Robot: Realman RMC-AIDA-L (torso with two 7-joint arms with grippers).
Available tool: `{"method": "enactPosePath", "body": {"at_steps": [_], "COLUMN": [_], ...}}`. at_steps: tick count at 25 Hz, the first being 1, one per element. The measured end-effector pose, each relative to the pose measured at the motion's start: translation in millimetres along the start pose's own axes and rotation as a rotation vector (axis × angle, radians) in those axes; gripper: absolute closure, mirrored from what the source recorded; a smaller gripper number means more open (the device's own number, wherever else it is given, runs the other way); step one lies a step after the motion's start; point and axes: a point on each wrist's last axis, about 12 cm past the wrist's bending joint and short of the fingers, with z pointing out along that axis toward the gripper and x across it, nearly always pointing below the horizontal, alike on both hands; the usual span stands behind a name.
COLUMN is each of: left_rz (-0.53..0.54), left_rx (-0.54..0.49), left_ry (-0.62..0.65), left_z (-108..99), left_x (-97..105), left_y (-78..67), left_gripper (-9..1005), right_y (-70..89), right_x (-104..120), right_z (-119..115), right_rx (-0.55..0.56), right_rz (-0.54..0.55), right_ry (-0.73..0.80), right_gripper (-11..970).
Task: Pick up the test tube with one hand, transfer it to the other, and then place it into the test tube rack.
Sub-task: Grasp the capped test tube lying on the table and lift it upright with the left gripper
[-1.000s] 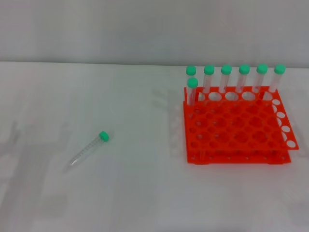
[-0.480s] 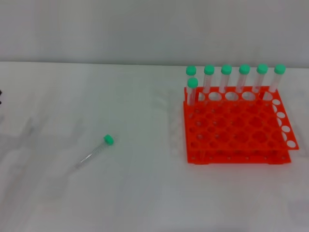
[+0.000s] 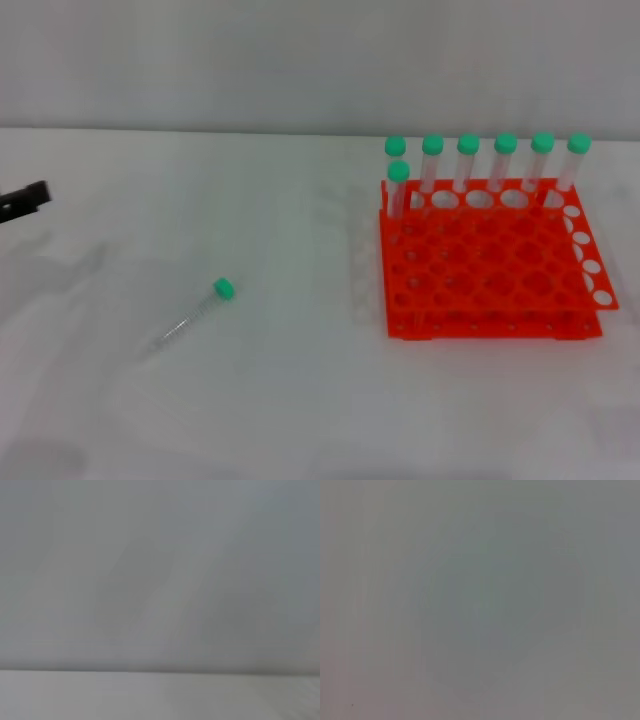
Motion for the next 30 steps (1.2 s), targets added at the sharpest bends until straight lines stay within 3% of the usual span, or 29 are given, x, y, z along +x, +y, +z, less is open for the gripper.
{"method": "enactPosePath", "body": {"at_steps": [6,7,13,19,30], "left_rz": [0.049,0.082,0.128,0.152,0.218], "left_rx": [0.134,0.174,0.202,0.198,0.214], "left_ry": [0.165,0.255,0.473,0.58,0.717], "left_z": [-1.5,1.1,18.4,35.9,79.4], "left_x": [-35.2,-48.4,-66.1,-65.2,-34.0], "left_y": [-13.9,-21.0,-37.3,-48.4,-60.7], "left_gripper": [103,103,103,103,106], "right_y": [-0.6,-0.7,-3.3,-5.2,-3.8], "right_x": [-0.5,-0.6,0.0,1.5,3.4], "right_z": [0.5,0.5,-3.8,-9.2,-11.7], "right_rx": [0.0,0.0,0.007,0.013,0.01], "right_rz": [-0.003,-0.003,-0.007,-0.009,-0.013], "right_ry": [-0.003,-0.003,0.002,0.013,0.024], "right_gripper": [304,304,306,307,310]}}
